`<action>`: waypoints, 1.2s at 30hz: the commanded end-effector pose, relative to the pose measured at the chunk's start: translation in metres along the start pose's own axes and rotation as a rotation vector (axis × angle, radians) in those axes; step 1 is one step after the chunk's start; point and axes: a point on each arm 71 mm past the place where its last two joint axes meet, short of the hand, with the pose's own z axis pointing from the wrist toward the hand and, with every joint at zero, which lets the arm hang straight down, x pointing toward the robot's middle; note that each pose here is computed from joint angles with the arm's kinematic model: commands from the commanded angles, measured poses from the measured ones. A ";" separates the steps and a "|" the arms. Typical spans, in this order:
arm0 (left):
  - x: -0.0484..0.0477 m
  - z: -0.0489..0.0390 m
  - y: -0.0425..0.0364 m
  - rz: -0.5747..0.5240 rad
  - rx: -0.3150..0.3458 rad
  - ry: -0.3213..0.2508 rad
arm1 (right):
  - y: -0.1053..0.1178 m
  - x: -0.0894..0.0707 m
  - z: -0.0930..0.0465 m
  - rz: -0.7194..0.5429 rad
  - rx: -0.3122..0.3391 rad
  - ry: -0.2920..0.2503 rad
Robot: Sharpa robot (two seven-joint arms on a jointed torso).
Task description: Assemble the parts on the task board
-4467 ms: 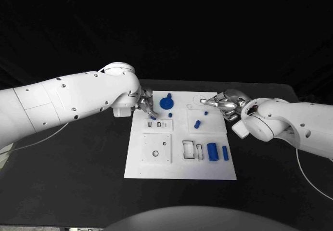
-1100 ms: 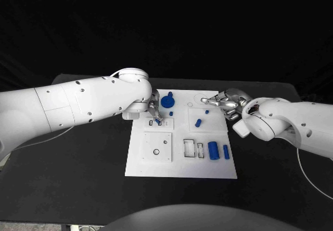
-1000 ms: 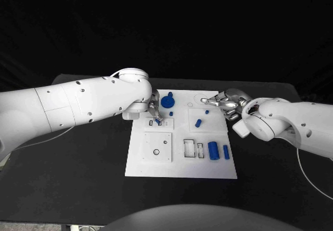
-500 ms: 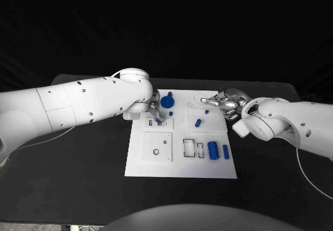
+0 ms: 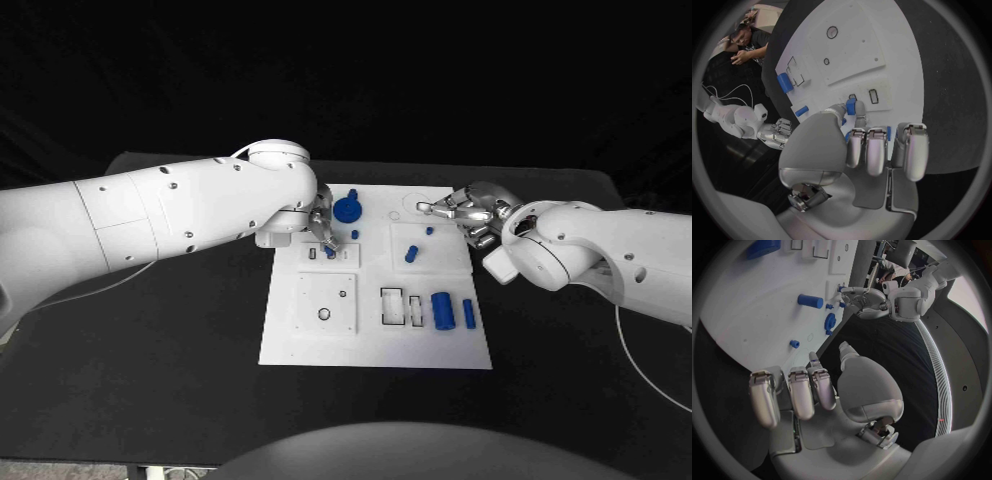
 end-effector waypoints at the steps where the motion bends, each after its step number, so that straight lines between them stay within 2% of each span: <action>1: 0.0018 -0.0006 0.0080 0.005 -0.123 0.025 | 0.000 0.001 0.000 -0.009 -0.007 0.007; 36: 0.0036 -0.0001 0.0064 0.014 -0.118 0.036 | -0.001 0.001 -0.001 -0.008 -0.004 0.006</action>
